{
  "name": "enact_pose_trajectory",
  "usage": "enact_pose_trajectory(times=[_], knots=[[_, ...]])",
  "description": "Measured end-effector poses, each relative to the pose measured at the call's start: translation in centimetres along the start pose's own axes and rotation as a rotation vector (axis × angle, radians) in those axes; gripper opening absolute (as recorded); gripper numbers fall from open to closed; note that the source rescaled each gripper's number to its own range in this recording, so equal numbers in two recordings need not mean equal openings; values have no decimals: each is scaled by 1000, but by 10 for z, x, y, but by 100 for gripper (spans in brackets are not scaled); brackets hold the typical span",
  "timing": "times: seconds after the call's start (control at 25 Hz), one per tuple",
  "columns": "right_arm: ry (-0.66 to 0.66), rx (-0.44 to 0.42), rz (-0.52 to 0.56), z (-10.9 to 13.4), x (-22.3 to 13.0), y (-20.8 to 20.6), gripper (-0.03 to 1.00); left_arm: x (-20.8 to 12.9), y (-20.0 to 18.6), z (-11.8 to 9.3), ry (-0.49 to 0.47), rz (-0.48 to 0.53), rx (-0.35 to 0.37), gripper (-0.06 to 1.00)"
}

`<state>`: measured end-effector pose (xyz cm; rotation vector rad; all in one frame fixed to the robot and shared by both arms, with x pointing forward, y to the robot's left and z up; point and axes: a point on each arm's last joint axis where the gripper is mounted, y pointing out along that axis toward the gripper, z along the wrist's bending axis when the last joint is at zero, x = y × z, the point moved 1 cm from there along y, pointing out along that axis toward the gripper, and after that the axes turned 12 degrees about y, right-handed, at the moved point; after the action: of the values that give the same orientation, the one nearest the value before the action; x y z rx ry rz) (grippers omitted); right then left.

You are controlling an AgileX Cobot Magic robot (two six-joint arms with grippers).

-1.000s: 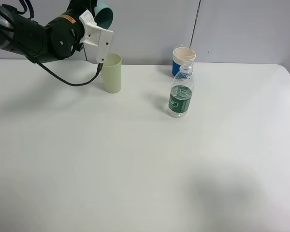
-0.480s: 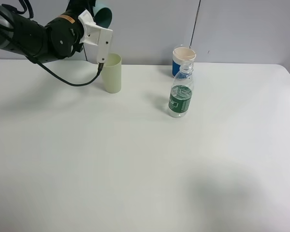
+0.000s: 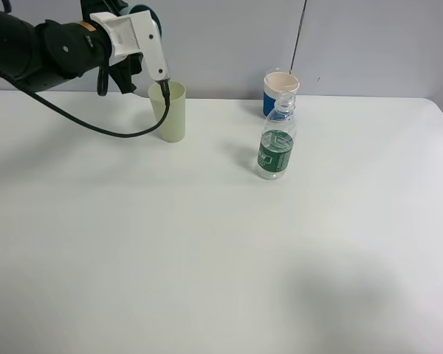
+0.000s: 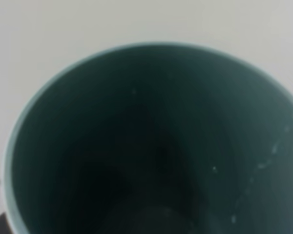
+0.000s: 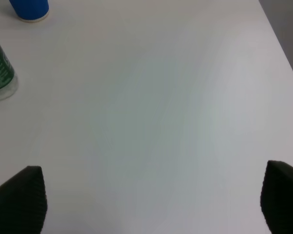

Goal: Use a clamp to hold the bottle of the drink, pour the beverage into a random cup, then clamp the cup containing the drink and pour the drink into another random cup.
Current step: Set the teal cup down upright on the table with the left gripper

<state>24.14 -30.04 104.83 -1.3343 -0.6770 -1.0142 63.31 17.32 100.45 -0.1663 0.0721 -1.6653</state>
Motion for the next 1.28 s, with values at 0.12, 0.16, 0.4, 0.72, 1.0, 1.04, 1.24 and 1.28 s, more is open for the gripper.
enact_pose_trajectory(times=[0.12,0.16,0.4,0.72,1.0,1.04,1.24,1.28], knots=[[0,0,0,0,0,0,70,-11,-18,4,-65,17,-9,2],[0,0,0,0,0,0,70,-11,-18,4,-65,17,-9,2],[0,0,0,0,0,0,70,-34,-50,5,-233,83,-20,2],[0,0,0,0,0,0,70,-45,-87,-6,-565,105,-45,2],[0,0,0,0,0,0,70,-49,-112,-28,-857,111,-97,2],[0,0,0,0,0,0,70,-50,-115,-32,-895,113,-107,2],[0,0,0,0,0,0,70,-54,-128,-48,-1021,133,-130,2],[0,0,0,0,0,0,70,-55,-131,-51,-1039,135,-129,2]])
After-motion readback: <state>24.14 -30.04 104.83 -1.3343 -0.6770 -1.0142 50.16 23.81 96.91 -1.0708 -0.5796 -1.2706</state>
